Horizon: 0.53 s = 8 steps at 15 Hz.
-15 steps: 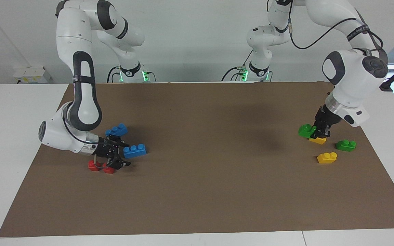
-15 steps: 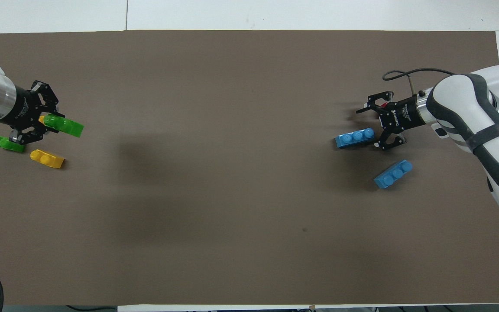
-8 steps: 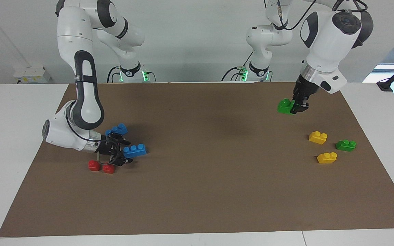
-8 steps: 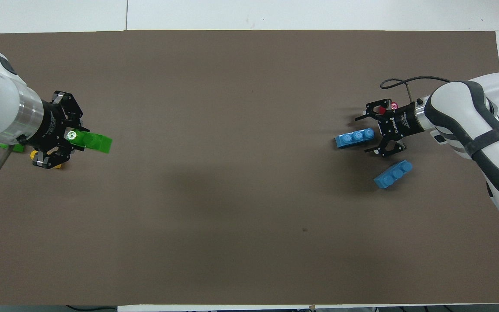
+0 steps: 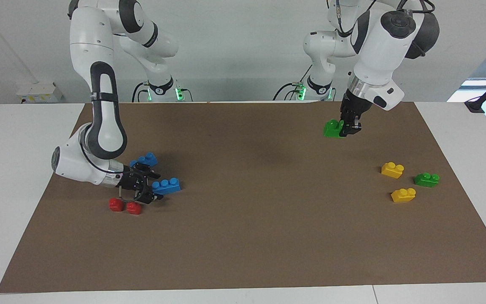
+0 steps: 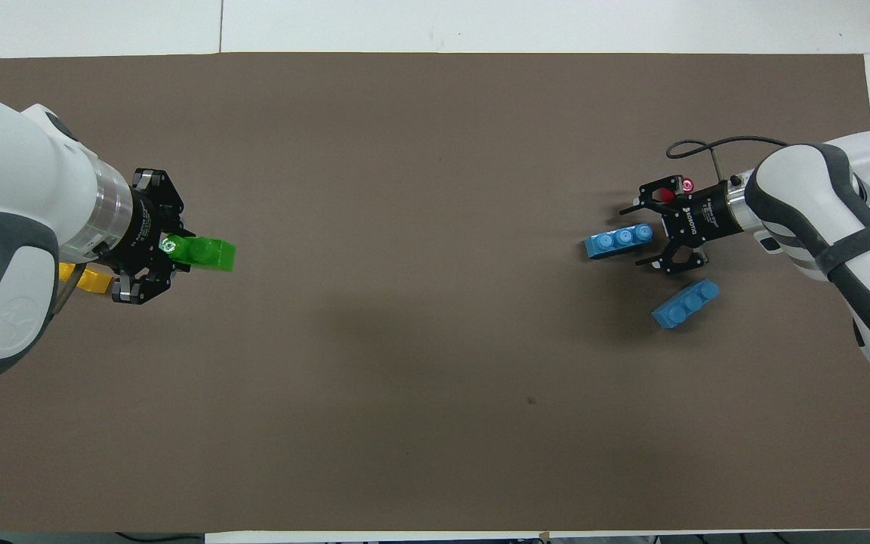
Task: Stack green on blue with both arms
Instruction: 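Close the left gripper on the green brick while the right gripper grasps the blue brick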
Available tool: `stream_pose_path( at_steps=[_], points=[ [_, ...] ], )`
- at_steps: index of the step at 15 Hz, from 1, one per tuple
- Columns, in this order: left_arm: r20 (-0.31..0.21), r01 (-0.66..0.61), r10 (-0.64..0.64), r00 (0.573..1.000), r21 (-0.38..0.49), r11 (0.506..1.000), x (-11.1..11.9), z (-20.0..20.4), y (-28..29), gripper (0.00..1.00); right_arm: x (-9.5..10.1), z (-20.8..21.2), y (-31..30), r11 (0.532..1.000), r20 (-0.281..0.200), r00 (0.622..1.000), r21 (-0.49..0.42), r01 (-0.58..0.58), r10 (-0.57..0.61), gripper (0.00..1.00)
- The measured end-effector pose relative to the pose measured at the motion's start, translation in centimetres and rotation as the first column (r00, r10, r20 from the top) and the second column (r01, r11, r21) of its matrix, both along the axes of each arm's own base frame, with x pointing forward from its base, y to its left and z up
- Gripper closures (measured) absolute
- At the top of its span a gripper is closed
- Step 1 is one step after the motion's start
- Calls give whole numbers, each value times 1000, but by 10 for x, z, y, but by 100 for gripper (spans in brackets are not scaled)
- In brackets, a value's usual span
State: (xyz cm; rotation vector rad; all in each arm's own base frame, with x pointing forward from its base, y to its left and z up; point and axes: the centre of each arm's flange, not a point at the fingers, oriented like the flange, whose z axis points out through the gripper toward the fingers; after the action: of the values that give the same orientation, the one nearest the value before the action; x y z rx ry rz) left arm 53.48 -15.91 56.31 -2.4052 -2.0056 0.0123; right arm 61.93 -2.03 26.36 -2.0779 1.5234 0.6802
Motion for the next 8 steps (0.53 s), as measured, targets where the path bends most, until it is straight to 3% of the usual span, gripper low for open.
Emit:
stream_pose_path(
  at_steps=[3, 5, 8],
  points=[
    [-1, -10, 10, 1000, -4, 1000, 0, 0, 0, 66, -3, -1, -3, 1000, 8, 1000, 14, -27, 27, 49],
    [-1, -11, 11, 1000, -4, 1000, 0, 0, 0, 66, -3, 1, -4, 999, 19, 999, 21, -46, 45, 66],
    [-1, -12, 12, 1000, -5, 1000, 0, 0, 0, 66, -3, 4, -4, 999, 26, 998, 20, -49, 48, 65]
  ],
)
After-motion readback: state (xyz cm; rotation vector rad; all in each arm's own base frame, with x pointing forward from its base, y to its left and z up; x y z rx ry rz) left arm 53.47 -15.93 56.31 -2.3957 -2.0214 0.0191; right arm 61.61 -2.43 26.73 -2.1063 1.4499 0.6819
